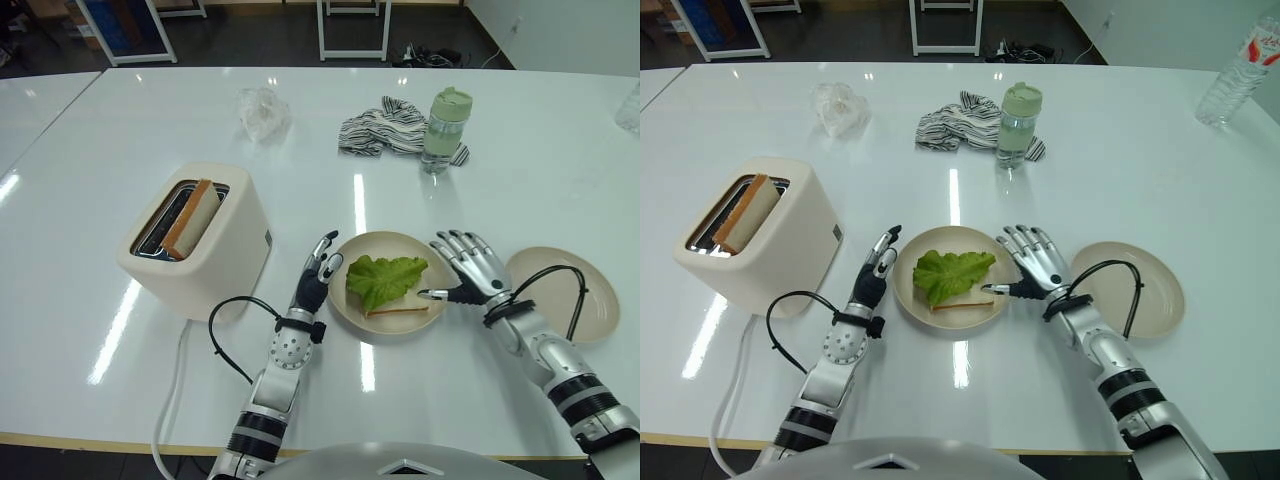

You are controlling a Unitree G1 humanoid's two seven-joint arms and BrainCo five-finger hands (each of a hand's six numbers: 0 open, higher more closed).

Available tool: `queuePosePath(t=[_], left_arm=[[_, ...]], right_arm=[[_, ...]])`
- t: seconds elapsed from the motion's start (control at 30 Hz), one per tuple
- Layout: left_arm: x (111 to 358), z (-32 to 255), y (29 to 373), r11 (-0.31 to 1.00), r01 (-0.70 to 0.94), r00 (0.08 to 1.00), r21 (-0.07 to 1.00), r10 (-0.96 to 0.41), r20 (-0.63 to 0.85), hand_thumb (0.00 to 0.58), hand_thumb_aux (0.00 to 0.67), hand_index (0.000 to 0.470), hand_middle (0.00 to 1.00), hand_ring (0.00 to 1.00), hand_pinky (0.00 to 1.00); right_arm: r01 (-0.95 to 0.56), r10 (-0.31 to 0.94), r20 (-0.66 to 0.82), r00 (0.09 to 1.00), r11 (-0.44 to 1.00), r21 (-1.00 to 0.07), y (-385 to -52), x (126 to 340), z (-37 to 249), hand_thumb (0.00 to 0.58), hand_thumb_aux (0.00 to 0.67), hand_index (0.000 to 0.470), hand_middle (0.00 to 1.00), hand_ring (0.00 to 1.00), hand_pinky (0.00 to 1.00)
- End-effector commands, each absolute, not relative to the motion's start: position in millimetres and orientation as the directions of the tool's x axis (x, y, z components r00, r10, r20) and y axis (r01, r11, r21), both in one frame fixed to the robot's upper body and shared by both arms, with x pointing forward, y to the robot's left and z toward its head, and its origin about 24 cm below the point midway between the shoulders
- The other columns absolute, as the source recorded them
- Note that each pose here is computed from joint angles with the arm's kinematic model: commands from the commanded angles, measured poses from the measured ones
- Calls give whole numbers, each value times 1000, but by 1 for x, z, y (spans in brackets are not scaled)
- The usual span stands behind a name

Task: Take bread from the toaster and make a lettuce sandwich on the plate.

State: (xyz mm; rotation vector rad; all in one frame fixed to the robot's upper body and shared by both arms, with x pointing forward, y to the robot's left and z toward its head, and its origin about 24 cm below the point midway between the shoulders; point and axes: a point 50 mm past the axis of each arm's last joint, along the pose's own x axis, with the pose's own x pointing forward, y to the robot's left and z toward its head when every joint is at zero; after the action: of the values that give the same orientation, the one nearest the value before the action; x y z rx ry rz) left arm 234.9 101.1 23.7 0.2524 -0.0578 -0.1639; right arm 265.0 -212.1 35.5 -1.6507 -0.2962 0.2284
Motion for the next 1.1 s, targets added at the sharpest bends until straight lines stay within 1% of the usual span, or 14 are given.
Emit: queuePosePath(t=[0.03,0.17,0.23,0.3,0.33,0.4,0.47,0.53,0.63,0.7,0.77,0.87,1.0,1.1], left_arm=[[233,22,104,954,151,987,258,-162,22,0,0,0,0,0,0],[232,27,103,949,160,981,271,-183,61,0,0,0,0,0,0],[231,37,104,944,150,974,294,-192,120,0,0,0,0,0,0],[228,57,109,931,107,956,349,-193,220,0,0,0,0,0,0],[226,72,114,922,66,940,382,-186,286,0,0,0,0,0,0],[221,101,125,893,-37,895,449,-170,412,0,0,0,0,0,0],[215,137,147,811,-226,826,540,-135,548,0,0,0,0,0,0],[211,158,169,699,-382,789,605,-96,608,0,0,0,0,0,0],[210,168,208,489,-534,786,690,-12,618,0,0,0,0,0,0],[209,168,231,344,-585,791,734,45,610,0,0,0,0,0,0],[209,166,248,242,-596,799,766,90,594,0,0,0,0,0,0],[211,160,262,160,-574,819,803,141,557,0,0,0,0,0,0],[218,140,273,125,-469,874,875,213,438,0,0,0,0,0,0],[221,128,277,145,-402,900,904,246,361,0,0,0,0,0,0]], right_arm=[[104,256,101,961,2,-995,-238,263,71,0,0,0,0,0,0],[203,168,248,954,244,-948,-247,261,99,0,0,0,0,0,0],[236,125,311,942,411,-881,-242,260,105,0,0,0,0,0,0],[229,80,351,933,619,-751,-233,255,107,0,0,0,0,0,0],[214,52,356,933,716,-664,-229,252,108,0,0,0,0,0,0],[175,18,345,938,837,-519,-224,248,106,0,0,0,0,0,0],[161,-11,315,949,875,-456,-225,247,100,0,0,0,0,0,0],[159,-29,291,956,887,-433,-226,247,95,0,0,0,0,0,0],[155,-40,268,962,893,-423,-227,246,90,0,0,0,0,0,0],[151,-42,257,965,895,-420,-227,246,86,0,0,0,0,0,0],[148,-43,249,968,896,-420,-226,245,83,0,0,0,0,0,0],[149,-49,241,969,896,-419,-226,245,80,0,0,0,0,0,0],[148,-50,236,970,896,-420,-226,245,79,0,0,0,0,0,0],[145,-47,234,971,895,-423,-226,246,79,0,0,0,0,0,0]])
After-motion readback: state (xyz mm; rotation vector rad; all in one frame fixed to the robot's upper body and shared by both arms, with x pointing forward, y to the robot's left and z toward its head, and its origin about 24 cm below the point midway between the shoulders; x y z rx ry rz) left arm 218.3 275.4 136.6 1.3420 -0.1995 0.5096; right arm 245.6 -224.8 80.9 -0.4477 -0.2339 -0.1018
